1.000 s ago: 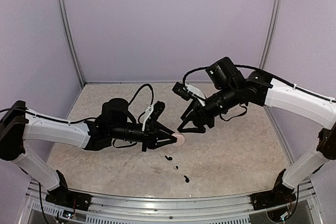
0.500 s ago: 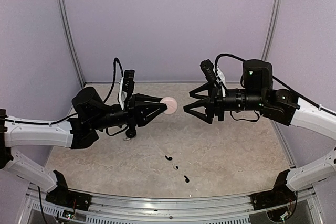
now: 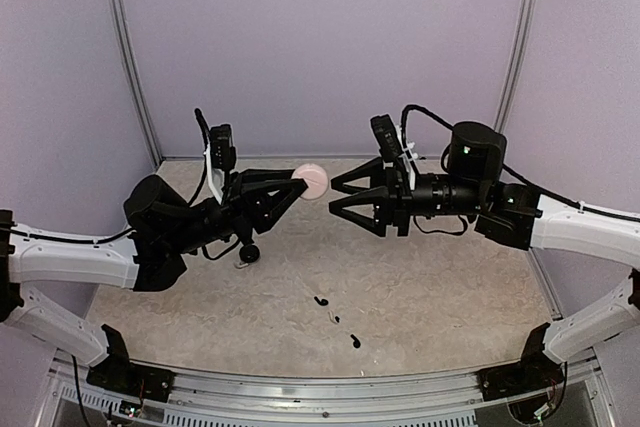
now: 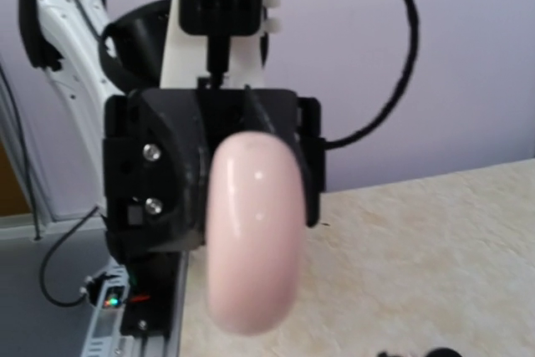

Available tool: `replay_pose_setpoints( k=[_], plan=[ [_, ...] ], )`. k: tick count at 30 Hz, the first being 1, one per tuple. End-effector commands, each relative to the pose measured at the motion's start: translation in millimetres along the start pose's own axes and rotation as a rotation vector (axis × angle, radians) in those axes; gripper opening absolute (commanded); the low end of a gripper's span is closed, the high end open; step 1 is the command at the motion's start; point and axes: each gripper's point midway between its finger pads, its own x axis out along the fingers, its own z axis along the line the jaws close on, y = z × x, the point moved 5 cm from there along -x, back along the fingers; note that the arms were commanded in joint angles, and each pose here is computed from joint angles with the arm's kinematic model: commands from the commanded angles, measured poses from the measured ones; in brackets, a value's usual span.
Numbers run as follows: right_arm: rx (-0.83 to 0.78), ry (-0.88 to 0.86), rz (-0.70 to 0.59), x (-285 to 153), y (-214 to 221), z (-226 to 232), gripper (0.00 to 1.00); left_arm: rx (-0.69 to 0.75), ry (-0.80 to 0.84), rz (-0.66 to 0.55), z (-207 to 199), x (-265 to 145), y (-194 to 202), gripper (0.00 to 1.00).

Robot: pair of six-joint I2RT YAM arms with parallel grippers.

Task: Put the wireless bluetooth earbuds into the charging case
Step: Pass from the left arm to the right

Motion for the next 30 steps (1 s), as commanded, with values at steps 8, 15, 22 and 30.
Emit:
replay_pose_setpoints(
  k=[8,15,22,30],
  plan=[
    [0.003,-0.088,-0.096,15,-14,9,0.5,0.026,0.015,-0.085,-6,0,-12,0.09],
    [-0.002,-0.117,-0.111,23,-18,9,0.47,0.025,0.022,-0.079,-6,2,-9,0.09],
    [0.0,-0.136,-0.131,25,-20,11,0.45,0.022,0.016,-0.071,-4,2,-3,0.09],
    [-0.002,-0.138,-0.14,27,-22,11,0.43,0.021,0.015,-0.072,-3,4,-1,0.09]
  ],
)
